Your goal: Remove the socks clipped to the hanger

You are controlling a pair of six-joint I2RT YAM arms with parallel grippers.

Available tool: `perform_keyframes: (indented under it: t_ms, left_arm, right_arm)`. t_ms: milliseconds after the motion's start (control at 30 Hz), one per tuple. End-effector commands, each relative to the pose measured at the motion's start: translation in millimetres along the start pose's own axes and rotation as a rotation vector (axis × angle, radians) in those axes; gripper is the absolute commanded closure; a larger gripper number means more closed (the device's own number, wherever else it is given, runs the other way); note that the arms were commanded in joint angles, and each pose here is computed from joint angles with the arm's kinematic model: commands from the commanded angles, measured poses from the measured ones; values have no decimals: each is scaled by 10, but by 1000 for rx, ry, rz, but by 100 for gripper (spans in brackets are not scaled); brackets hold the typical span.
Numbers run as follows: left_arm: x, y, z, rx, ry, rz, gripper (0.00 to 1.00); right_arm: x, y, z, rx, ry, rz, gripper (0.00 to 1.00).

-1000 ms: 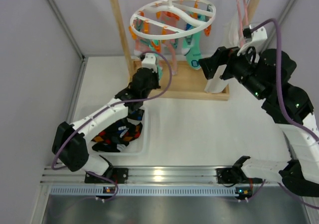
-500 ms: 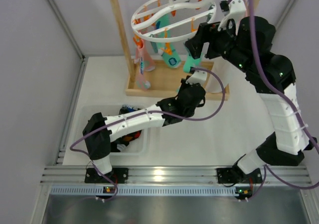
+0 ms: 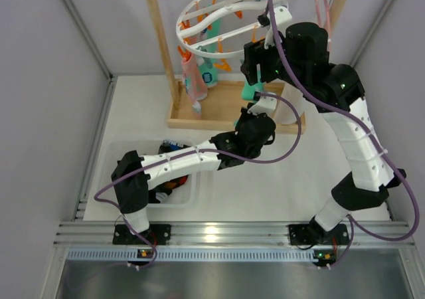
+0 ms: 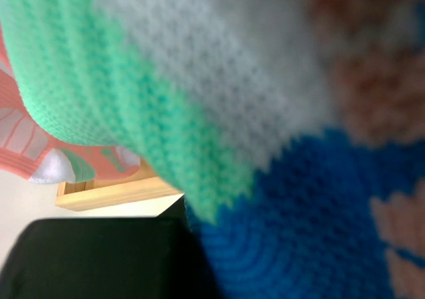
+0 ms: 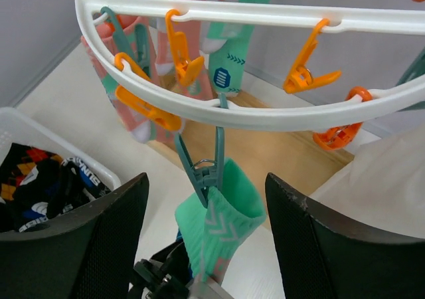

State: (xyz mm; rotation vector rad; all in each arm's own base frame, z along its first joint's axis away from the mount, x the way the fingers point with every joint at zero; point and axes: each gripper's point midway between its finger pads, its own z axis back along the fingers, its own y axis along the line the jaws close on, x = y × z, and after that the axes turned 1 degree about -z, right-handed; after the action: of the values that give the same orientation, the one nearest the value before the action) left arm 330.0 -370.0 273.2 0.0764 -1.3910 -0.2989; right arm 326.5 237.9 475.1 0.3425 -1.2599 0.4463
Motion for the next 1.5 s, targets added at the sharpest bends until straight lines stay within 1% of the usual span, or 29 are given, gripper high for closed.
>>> perform_keyframes:
  t_ms: [0,133,200,300,467,500,567,600,633,667,833,867,900,933,1000,1033,1067,1100,1133,1167,1200,1233,1267,1300,1333,1367,1433,1467]
  left_arm:
    - [175,61,84,5,-27,14,100]
    - [180,62,103,2,-28,17,100]
    - [180,56,110,-1,-28,20,100]
    - [163,43,114,-1,-27,13,100]
    - [155,55,120,1,-26,14,100]
    - [162,49,125,-1,-27,16,100]
    - [150,54,117,2,-25,12,100]
    - [138,51,112,4,-24,6,100]
    - [126,57,111,8,-22,5,100]
    - [126,61,113,8,-22,5,100]
    - [-26,155,132,-12,15,51,100]
    - [-72,178,138,-20,26,65,100]
    - [-123,225,145,-23,41,100,100]
    - [-155,315,176,-41,51,120,100]
    - [-172,420,268,-59,60,164,100]
    - [-225,470,314,-68,71,176,100]
    - [-79,602,442,-92,53,234,100]
    - [-50,667,504,-93,54,292,100]
    - [-105,780,572,-84,74,294,100]
    - [3,941,691,-83,56,339,100]
    - [21,1052,746,-59,56,386,100]
    - [-1,1154,804,-40,63,393,100]
    - [-86,1262,863,-17,89,371,100]
    - [-51,1449,947,24,75,405,100]
    - [-81,1544,989,49,81,408,100]
    - [-188,1668,1052,82,110,372,100]
    - [-202,1897,1143,142,102,408,100]
    - [-313,2018,1197,175,131,371,100]
  right_arm:
    - [39,36,-109,32,-13,60,33]
    - [-16,-1,-287,4,3,88,35]
    - [26,-33,-341,-20,-16,93,36]
    - [93,-62,-413,-53,-46,91,41]
    - [79,-24,-501,-50,-53,98,49]
    - [59,-17,-516,-49,-50,102,51]
    - [74,7,-521,-38,-59,102,61]
    - [74,14,-525,-35,-59,101,74]
    - [105,19,-505,-33,-71,101,81]
    - [93,15,-508,-33,-70,99,85]
    - [125,-12,-433,-35,-98,75,83]
    - [106,-12,-433,-27,-95,63,81]
    - [91,-31,-445,-30,-92,58,77]
    - [98,-61,-414,-35,-97,49,71]
    - [89,-122,-377,-52,-103,22,56]
    - [86,-135,-358,-52,-106,15,55]
    - [23,-142,-370,-50,-92,16,52]
    - [46,-179,-348,-56,-106,12,45]
    - [76,-180,-278,-53,-120,-25,40]
    - [28,-187,-281,-52,-110,-32,36]
    - [30,-200,-257,-51,-114,-38,31]
    - [52,-232,-191,-55,-125,-44,27]
    - [-10,-222,-197,-46,-111,-50,20]
    - [25,-223,-124,-39,-129,-57,1]
    - [4,-214,-105,-31,-127,-63,1]
    - [-89,-210,-126,-29,-108,-73,1]
    - [-82,-217,-34,-23,-127,-86,1]
    - [-172,-208,-58,-20,-110,-93,1]
